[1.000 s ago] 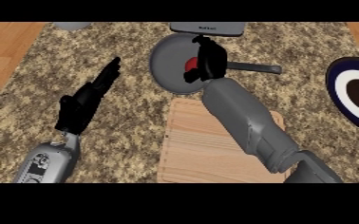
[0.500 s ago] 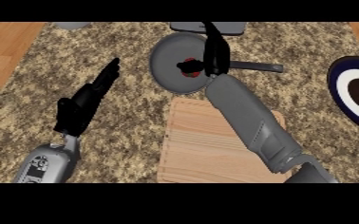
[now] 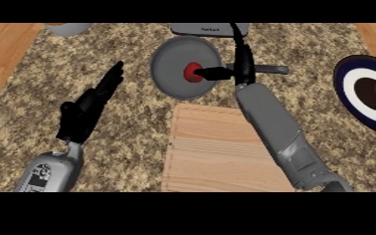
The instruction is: Pick the tomato from the cutting board and place it in the pan
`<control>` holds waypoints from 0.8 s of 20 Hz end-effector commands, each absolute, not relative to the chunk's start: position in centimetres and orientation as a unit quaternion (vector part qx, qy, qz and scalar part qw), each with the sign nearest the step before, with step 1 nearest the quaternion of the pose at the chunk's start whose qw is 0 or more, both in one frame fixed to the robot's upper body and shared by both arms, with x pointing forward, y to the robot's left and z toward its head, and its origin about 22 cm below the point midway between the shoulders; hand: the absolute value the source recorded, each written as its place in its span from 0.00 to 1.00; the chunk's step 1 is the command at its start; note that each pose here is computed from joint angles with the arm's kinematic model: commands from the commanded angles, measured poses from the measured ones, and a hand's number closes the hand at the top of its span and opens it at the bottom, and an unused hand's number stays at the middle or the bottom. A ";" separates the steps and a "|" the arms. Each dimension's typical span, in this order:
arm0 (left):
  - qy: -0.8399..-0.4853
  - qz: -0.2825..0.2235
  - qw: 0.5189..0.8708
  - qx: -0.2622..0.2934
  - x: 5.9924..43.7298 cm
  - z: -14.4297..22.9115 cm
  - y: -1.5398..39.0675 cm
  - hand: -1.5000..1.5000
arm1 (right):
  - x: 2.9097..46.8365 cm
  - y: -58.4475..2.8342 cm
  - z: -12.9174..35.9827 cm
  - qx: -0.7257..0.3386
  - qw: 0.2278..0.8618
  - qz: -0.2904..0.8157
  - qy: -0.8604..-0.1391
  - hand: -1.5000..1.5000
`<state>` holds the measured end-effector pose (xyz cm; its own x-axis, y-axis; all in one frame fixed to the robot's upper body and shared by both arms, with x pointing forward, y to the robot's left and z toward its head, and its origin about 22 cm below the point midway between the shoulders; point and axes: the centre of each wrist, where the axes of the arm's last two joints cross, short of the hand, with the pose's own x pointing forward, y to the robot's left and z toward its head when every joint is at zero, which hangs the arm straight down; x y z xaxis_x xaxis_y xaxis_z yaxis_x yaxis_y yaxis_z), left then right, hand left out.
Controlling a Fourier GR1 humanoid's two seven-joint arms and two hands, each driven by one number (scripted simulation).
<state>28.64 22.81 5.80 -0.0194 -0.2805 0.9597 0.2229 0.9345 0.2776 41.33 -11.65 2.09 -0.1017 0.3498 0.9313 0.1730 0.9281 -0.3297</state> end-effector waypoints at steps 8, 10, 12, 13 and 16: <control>-0.680 -0.164 0.714 0.031 28.3 6.7 24.3 0.50 | 38.1 -16.7 -5.0 -0.092 0.592 0.066 -0.798 0.00; -0.687 -0.170 0.706 0.036 29.7 7.2 25.6 0.50 | 37.8 -14.3 -5.4 -0.093 0.594 0.057 -0.797 0.00; -0.675 -0.165 0.718 0.038 27.4 3.9 24.9 0.50 | 36.4 -16.4 -7.3 -0.081 0.590 0.053 -0.802 0.00; -0.678 -0.159 0.716 0.040 27.8 4.9 25.6 0.50 | 37.6 -15.7 -5.6 -0.080 0.594 0.072 -0.797 0.00; -0.679 -0.158 0.716 0.039 27.7 6.7 24.3 0.50 | 34.9 -16.2 -8.9 -0.076 0.586 0.060 -0.805 0.00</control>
<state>28.04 24.62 5.56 0.0199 -0.2826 0.9590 0.1827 0.9441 0.2745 36.47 -15.65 -6.93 -0.2852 0.2114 0.9349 0.0600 0.9774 -0.2027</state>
